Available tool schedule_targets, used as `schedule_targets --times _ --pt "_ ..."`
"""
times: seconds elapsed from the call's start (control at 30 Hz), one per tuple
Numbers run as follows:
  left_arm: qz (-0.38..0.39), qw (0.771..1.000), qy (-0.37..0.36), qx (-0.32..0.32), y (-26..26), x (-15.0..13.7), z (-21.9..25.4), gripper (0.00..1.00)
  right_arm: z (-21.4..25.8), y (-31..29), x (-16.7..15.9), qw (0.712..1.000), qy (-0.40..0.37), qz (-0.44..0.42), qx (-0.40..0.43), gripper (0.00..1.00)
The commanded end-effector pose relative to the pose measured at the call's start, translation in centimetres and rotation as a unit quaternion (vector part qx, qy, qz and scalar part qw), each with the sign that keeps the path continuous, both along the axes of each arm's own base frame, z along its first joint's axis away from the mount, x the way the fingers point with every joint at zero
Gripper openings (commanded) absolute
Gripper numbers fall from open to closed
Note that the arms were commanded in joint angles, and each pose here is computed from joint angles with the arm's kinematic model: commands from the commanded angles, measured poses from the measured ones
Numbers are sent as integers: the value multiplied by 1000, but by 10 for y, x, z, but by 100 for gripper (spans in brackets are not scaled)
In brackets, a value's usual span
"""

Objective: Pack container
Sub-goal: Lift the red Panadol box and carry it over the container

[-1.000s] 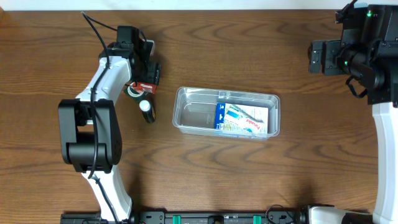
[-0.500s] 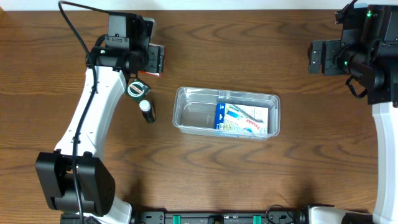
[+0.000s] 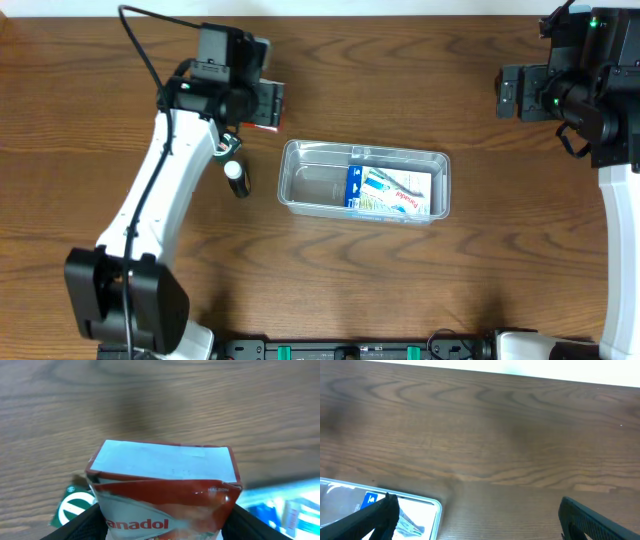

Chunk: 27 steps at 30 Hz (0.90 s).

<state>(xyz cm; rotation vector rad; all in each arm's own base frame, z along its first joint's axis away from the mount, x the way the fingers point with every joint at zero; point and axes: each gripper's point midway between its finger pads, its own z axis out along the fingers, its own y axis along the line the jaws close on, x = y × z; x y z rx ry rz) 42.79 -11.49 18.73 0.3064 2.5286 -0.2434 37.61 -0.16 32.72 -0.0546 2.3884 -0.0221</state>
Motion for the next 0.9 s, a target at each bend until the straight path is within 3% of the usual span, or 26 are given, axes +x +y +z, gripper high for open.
schedule_targets --times 0.0,0.43,0.87 --pt "-17 999 -37 -10 -16 -15 38 70 -1 -3 0 1000 1 -11 3 99" --pt "-84 996 29 -26 -90 -93 41 66 -1 -3 0 1000 1 -11 3 99" --pt "-61 995 78 0 -110 -109 10 65 -1 -3 0 1000 1 -11 3 99"
